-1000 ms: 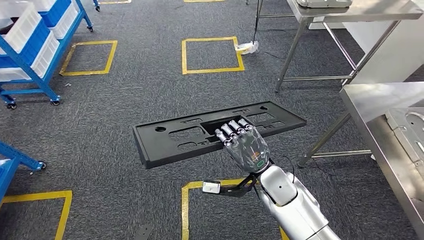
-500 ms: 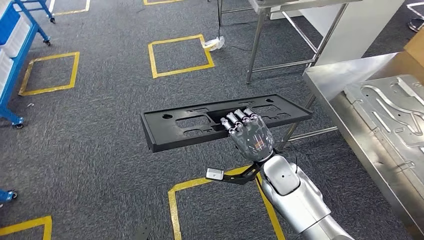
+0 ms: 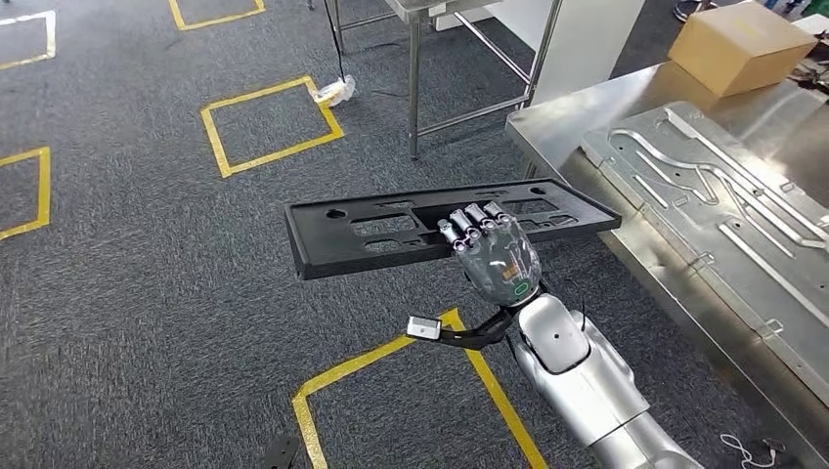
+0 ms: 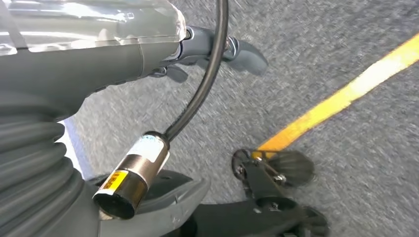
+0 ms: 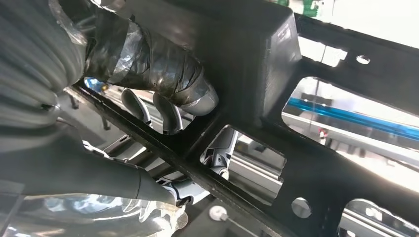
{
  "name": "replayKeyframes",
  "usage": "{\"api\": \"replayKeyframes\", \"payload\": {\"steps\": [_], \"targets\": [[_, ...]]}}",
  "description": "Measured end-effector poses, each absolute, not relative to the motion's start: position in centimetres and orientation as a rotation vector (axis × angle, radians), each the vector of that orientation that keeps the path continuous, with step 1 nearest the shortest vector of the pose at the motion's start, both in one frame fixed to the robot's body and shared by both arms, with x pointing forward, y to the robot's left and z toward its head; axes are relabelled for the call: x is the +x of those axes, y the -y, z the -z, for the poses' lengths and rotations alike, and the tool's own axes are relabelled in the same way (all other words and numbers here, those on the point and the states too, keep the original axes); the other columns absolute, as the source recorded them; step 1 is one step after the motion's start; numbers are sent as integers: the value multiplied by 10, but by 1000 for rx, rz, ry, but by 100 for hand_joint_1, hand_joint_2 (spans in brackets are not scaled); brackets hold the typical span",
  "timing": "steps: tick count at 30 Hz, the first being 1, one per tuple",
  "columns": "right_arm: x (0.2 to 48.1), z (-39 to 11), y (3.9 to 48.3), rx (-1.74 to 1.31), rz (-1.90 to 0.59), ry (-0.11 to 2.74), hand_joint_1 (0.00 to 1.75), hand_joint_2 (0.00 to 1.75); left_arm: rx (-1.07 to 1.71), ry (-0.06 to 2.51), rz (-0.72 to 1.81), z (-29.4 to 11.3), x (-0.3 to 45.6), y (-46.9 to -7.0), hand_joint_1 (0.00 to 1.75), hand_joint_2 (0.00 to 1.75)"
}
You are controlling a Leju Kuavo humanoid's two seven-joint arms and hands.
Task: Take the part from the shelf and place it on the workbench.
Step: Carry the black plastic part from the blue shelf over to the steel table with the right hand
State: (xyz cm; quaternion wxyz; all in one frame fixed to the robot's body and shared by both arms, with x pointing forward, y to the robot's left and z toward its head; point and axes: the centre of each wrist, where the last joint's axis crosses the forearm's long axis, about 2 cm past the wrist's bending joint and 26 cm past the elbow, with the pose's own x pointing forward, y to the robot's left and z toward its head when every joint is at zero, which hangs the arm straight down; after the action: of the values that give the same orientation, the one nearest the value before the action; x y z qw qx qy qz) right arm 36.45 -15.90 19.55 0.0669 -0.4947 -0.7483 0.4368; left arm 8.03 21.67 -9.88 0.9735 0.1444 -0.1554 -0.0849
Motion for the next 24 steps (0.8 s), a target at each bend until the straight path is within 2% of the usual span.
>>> {"api": "replayKeyframes", "payload": {"steps": [24], "targets": [[378,-205,176,-1561,-1314,2221,175,175,285,315,181,98,81,-212,0,175]]}}
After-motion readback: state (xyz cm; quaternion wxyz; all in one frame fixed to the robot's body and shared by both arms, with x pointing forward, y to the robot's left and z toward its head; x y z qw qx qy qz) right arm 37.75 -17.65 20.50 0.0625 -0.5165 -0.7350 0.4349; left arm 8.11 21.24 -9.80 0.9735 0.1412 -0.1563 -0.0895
